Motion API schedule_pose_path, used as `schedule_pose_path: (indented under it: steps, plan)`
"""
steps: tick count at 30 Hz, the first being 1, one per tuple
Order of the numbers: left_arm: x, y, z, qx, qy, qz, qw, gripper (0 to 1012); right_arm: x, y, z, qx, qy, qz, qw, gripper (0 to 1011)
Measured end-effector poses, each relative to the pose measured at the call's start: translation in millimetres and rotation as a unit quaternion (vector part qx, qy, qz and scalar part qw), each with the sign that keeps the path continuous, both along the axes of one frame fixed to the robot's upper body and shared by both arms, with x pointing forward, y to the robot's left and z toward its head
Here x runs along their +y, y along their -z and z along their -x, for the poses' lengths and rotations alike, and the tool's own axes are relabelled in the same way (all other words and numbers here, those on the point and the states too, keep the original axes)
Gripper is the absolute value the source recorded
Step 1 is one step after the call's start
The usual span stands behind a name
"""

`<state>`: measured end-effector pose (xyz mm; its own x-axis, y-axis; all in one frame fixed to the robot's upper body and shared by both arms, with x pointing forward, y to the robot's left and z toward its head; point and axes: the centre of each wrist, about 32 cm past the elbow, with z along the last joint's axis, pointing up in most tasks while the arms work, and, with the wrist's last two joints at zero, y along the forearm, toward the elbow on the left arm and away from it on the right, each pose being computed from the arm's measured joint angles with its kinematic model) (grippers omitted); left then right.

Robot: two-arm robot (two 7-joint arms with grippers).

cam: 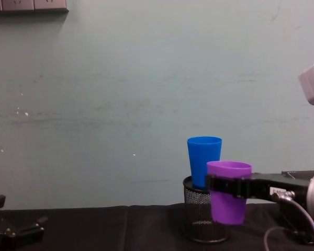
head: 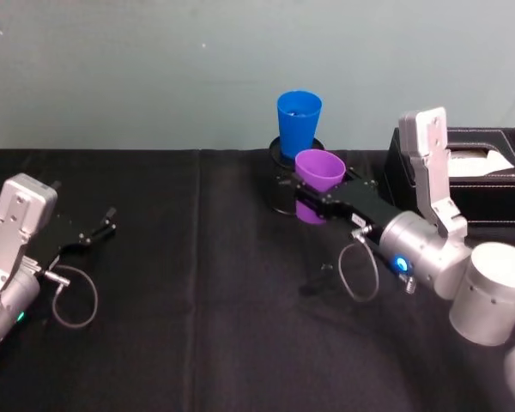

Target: Pick up one cup with a gripper and tap it against the other cup.

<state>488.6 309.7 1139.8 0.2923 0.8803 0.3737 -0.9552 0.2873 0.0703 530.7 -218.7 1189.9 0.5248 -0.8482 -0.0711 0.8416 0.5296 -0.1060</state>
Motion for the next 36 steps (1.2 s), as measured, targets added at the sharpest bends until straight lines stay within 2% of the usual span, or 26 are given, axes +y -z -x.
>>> schedule_pose_path:
  steps: [4,10,18,27,36]
  plan:
    - [0.0,0.0,0.0,0.000,0.000,0.000,1.0000,1000,0.8,-3.0,-15.7,0.006,0.000,-0.012,0.9999,726]
    - [0.0,0.0,0.0,0.000,0.000,0.000,1.0000,1000,5.4,-7.5,-27.5,0.007,-0.004,-0.020,0.9998,726]
    - [0.0,0.0,0.0,0.000,0.000,0.000,1.0000,1000,11.0,-9.5,-39.3,0.010,-0.005,-0.020,0.9997,726]
    - [0.0,0.0,0.0,0.000,0.000,0.000,1.0000,1000,8.8,-14.4,-54.1,0.010,0.005,-0.016,0.9998,726]
    - [0.0,0.0,0.0,0.000,0.000,0.000,1.0000,1000,7.6,-15.7,-59.9,0.011,0.009,-0.012,0.9998,726]
